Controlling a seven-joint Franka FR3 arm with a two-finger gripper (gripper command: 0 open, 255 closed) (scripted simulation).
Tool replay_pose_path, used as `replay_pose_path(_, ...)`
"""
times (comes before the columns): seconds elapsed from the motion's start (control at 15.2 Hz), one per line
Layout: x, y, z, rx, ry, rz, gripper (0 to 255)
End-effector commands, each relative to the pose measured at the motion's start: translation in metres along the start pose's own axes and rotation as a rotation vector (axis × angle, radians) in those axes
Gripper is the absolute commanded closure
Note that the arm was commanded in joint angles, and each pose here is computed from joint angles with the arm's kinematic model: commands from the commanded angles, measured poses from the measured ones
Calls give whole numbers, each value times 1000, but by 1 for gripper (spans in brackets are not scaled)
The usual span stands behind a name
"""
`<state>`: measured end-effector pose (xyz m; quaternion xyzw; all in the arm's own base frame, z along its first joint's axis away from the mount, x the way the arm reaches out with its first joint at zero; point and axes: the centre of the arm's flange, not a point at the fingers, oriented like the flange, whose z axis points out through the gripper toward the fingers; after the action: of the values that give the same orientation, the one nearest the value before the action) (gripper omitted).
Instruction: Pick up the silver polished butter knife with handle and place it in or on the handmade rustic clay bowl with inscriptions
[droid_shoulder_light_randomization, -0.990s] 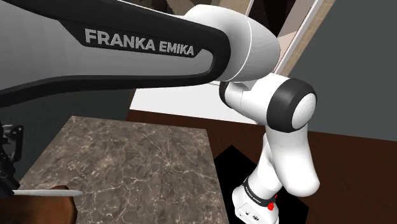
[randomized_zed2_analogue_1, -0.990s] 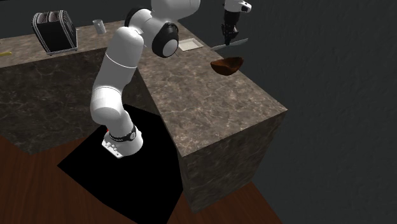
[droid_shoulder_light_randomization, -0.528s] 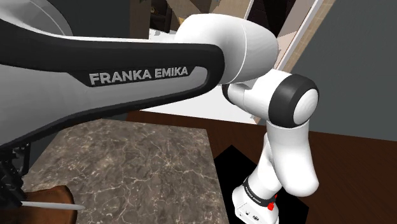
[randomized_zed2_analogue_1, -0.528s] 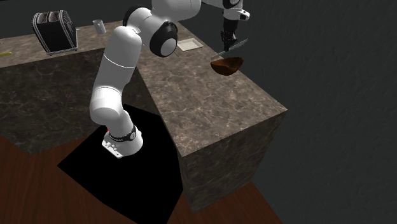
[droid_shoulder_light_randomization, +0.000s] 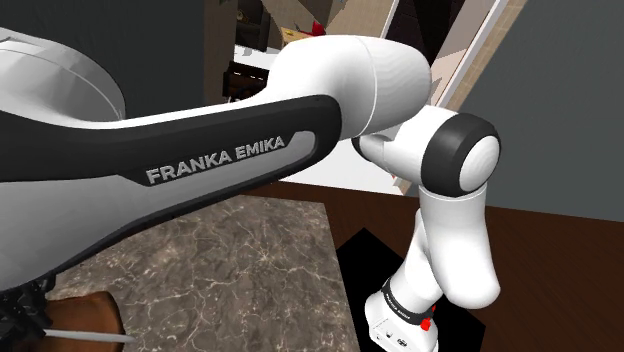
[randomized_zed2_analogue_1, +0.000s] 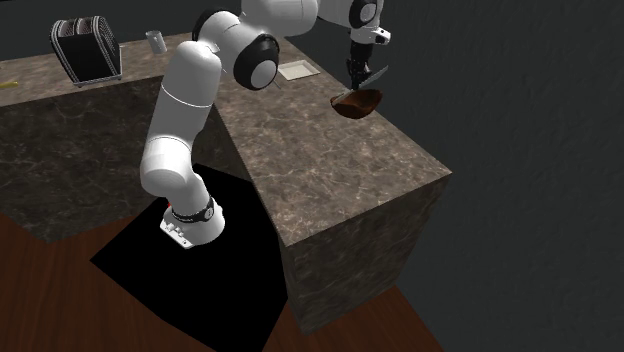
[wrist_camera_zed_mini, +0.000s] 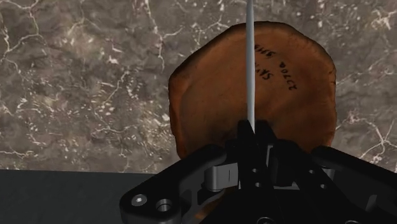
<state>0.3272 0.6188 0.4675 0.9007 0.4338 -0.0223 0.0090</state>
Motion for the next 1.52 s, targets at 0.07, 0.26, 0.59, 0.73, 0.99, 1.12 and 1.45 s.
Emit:
replay_pose_path(0.07, 1, -1, 8, 0, -4, 0, 255)
replay_pose_path(0.26, 1, -1, 8, 0, -4, 0, 255)
replay_pose_path(0.59, 2, -1, 8, 0, -4, 0, 0)
replay_pose_path(0.73, 2, -1, 8, 0, -4, 0, 0)
replay_pose_path(0.99, 1, -1, -31, 0, -4, 0, 0)
replay_pose_path(1.12, 1, -1, -42, 0, -4, 0, 0)
replay_pose_path(1.45, 1, -1, -42, 0, -4, 0, 0)
